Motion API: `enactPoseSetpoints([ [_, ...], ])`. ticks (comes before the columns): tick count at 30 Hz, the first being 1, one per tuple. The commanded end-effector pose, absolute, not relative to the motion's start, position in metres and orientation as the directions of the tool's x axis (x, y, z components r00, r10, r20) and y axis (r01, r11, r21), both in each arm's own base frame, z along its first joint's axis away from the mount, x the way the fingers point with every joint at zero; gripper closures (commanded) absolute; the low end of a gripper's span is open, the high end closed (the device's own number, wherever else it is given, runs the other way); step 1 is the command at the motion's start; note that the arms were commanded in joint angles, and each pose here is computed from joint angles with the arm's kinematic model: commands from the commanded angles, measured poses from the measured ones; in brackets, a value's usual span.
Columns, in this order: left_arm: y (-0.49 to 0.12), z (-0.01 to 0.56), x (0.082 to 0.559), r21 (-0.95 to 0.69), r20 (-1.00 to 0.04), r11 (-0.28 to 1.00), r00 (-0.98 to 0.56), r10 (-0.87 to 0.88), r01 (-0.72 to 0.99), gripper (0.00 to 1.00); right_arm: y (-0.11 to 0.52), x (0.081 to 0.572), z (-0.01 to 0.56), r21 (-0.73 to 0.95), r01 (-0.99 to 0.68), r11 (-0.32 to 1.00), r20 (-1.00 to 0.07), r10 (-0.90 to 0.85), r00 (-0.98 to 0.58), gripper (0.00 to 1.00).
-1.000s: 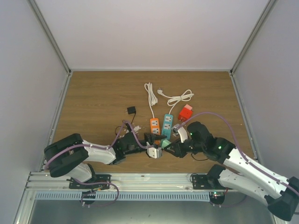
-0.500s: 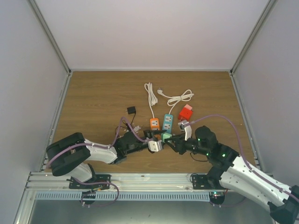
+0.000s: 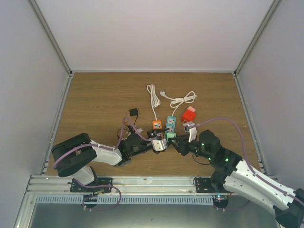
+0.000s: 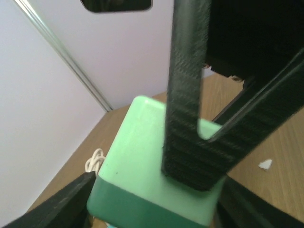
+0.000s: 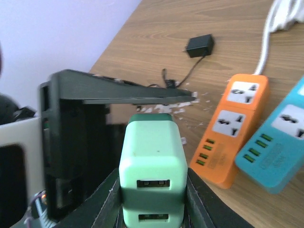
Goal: Insert the plug
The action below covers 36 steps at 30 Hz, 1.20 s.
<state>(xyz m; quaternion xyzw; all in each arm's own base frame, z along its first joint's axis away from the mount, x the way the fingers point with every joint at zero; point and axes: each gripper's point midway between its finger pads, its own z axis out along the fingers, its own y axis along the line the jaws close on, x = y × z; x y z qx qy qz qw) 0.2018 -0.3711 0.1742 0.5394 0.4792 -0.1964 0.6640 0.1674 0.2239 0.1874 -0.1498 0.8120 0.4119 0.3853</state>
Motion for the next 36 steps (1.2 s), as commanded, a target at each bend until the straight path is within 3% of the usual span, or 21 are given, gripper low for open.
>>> enactPoseSetpoints([
  [1,-0.364,0.219,0.219,0.484,-0.864,0.502,0.484,0.141,0.717,0.20,0.204,0.192,0.196,0.459,-0.457,0.762,-0.769,0.083,-0.634,1.00],
  [2,-0.361,0.219,0.225,0.471,-0.871,0.519,0.471,0.143,0.713,0.03,0.200,0.197,0.193,0.425,-0.421,0.801,-0.758,0.060,-0.649,1.00],
  [3,-0.358,0.220,0.231,0.456,-0.879,0.531,0.454,0.144,0.714,0.01,0.196,0.201,0.190,0.391,-0.395,0.832,-0.746,0.035,-0.665,1.00],
  [10,-0.298,0.228,0.274,0.287,-0.944,0.678,0.321,0.079,0.677,0.01,0.190,0.225,0.191,0.248,-0.293,0.923,-0.622,-0.080,-0.779,1.00],
  [15,-0.266,0.222,0.291,0.268,-0.953,0.746,0.282,0.112,0.610,0.01,0.176,0.246,0.181,0.225,-0.230,0.947,-0.493,-0.093,-0.865,1.00],
  [24,-0.250,0.214,0.307,0.195,-0.976,0.754,0.202,0.085,0.627,0.01,0.186,0.282,0.149,0.209,-0.193,0.959,-0.300,-0.125,-0.946,1.00],
  [36,-0.245,0.210,0.306,0.148,-0.986,0.723,0.162,0.051,0.674,0.01,0.189,0.323,0.117,0.172,-0.121,0.978,-0.118,-0.102,-0.988,1.00],
])
